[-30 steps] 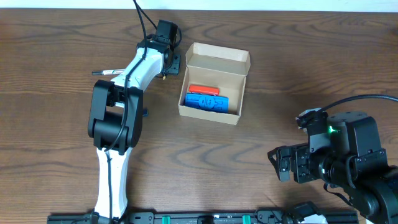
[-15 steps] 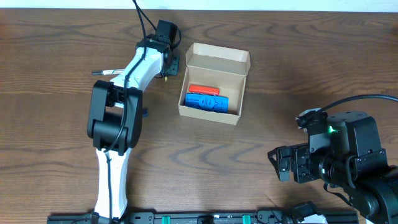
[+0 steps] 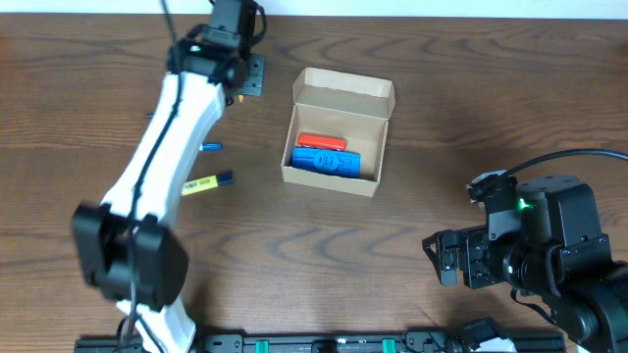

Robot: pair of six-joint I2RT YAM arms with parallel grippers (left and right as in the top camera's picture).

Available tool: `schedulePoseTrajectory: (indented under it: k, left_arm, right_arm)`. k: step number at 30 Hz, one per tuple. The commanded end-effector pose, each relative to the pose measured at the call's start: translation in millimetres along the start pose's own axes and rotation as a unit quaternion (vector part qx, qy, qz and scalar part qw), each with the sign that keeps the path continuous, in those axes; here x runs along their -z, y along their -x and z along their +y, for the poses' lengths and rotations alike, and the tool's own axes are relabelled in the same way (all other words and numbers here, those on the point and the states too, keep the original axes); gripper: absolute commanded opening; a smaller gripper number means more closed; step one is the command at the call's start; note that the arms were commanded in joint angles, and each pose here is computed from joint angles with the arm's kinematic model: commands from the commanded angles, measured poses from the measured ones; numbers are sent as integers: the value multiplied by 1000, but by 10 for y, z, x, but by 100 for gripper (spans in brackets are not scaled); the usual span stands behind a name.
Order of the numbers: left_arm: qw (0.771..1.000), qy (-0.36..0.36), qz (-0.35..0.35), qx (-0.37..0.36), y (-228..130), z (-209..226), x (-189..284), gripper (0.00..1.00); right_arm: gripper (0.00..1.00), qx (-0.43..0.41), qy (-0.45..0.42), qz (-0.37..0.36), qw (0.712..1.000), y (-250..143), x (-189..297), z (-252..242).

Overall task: Pack container
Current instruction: 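Carry the tape roller with the left gripper over the box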

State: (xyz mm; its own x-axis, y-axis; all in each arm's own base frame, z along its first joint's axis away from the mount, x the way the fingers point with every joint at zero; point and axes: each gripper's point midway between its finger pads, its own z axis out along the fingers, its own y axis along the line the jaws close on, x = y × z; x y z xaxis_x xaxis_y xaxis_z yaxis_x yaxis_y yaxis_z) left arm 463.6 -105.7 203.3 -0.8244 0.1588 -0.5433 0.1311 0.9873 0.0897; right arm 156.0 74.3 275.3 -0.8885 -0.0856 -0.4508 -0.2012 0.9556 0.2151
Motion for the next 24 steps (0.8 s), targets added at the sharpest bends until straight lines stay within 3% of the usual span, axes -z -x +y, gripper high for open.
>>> schedulePoseTrajectory:
  k: [1,3,7,12,17,19,24]
  left_arm:
    - [994,-52,2,-99,-77,-264,246,24]
    - [979,-92,10,-184,-206,-472,402,25]
    - [926,-181,35,-330,-566,-930,613,26]
    - [854,-253,58,-450,-941,-1363,712,26]
    - [788,-278,51,-547,-1088,-1611,596,30]
    - [771,-278,52,-571,-1107,-1648,470,31]
    - [754,-249,51,-605,-1044,-1664,58,26]
  right_arm:
    - [99,-9,2,1,1000,-1,-2,-1]
    - [99,-9,2,1,1000,0,-2,-1]
    - [99,-9,2,1,1000,0,-2,-1]
    - [99,-9,2,1,1000,-1,-2,-1]
    - [99,-9,2,1,1000,0,-2,-1]
    - [99,-9,2,1,1000,0,-2,-1]
    - [99,-9,2,1,1000,0,-2,-1]
